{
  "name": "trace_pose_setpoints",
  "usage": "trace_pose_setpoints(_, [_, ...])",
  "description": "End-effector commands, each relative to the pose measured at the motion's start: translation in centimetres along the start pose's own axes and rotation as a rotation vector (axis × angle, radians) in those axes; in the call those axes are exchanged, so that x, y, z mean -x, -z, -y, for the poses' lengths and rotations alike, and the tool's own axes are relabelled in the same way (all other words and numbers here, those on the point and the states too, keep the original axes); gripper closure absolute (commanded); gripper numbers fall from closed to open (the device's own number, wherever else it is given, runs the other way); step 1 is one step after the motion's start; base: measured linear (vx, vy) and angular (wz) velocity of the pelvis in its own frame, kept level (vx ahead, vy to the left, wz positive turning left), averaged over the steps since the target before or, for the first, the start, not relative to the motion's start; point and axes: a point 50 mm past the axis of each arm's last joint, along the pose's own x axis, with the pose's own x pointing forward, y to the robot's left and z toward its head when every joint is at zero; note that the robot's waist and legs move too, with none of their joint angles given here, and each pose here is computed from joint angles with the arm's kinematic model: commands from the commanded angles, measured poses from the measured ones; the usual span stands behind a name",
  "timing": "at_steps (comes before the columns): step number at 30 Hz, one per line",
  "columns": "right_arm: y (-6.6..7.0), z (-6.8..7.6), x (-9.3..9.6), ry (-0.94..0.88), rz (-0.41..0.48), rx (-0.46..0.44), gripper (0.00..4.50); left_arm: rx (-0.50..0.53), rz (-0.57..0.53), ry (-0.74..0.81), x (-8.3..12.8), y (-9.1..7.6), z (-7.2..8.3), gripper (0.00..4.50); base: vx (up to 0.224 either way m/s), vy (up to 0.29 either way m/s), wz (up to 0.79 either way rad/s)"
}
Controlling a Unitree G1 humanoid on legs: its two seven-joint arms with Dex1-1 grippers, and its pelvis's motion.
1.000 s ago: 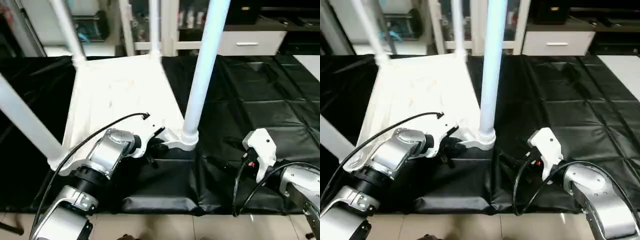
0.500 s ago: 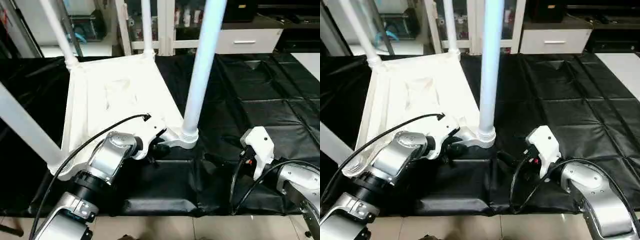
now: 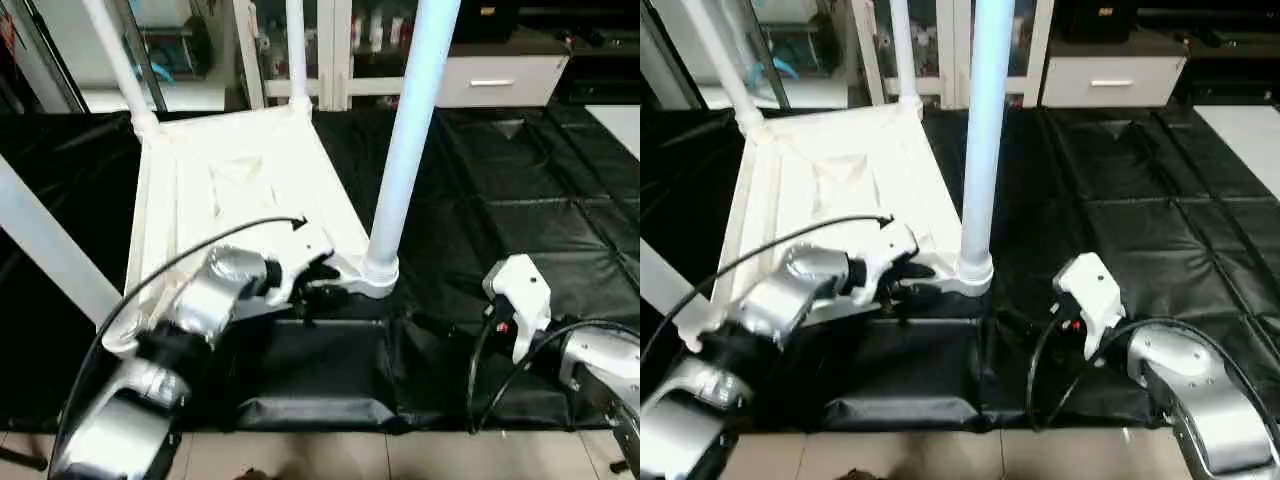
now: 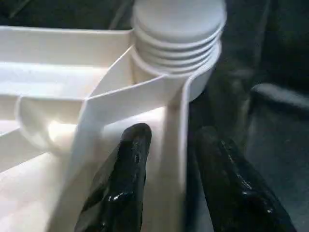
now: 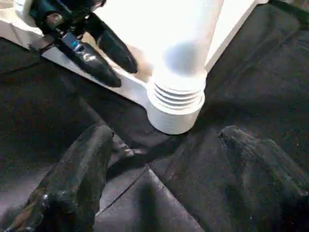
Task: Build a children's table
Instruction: Rotate table base
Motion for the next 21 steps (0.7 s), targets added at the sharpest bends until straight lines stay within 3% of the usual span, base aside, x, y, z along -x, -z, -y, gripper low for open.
trace_pose_setpoints(1, [-0.2, 0.0, 0.0, -0.011, 0.002, 0.014, 0.68, -0.018, -0.011, 0.013, 0.1, 0.2, -0.2, 2.69, 0.000, 0.000, 0.00])
trace_pose_setpoints(2, [-0.2, 0.0, 0.0, -0.012, 0.001, 0.015, 0.68, -0.022, -0.011, 0.030, 0.0, 0.3, -0.2, 2.97, 0.000, 0.000, 0.00])
trace_pose_setpoints(6, [-0.2, -0.1, 0.2, -0.017, -0.002, 0.014, 0.68, -0.009, -0.044, 0.093, -0.1, 0.8, -0.1, 3.05, 0.000, 0.000, 0.00])
trace_pose_setpoints(8, [-0.1, -0.1, 0.3, -0.014, -0.004, 0.014, 0.68, 0.005, -0.049, 0.124, -0.2, 1.0, 0.0, 3.44, 0.000, 0.000, 0.00])
trace_pose_setpoints(10, [-0.1, 0.0, 0.4, -0.011, -0.005, 0.015, 0.68, 0.004, -0.058, 0.151, -0.3, 1.2, 0.1, 3.46, 0.000, 0.000, 0.00])
trace_pose_setpoints(21, [-0.2, 0.4, 0.1, 0.029, 0.007, -0.012, 0.68, 0.071, -0.048, 0.121, -0.6, 1.8, -0.1, 4.43, 0.000, 0.000, 0.00])
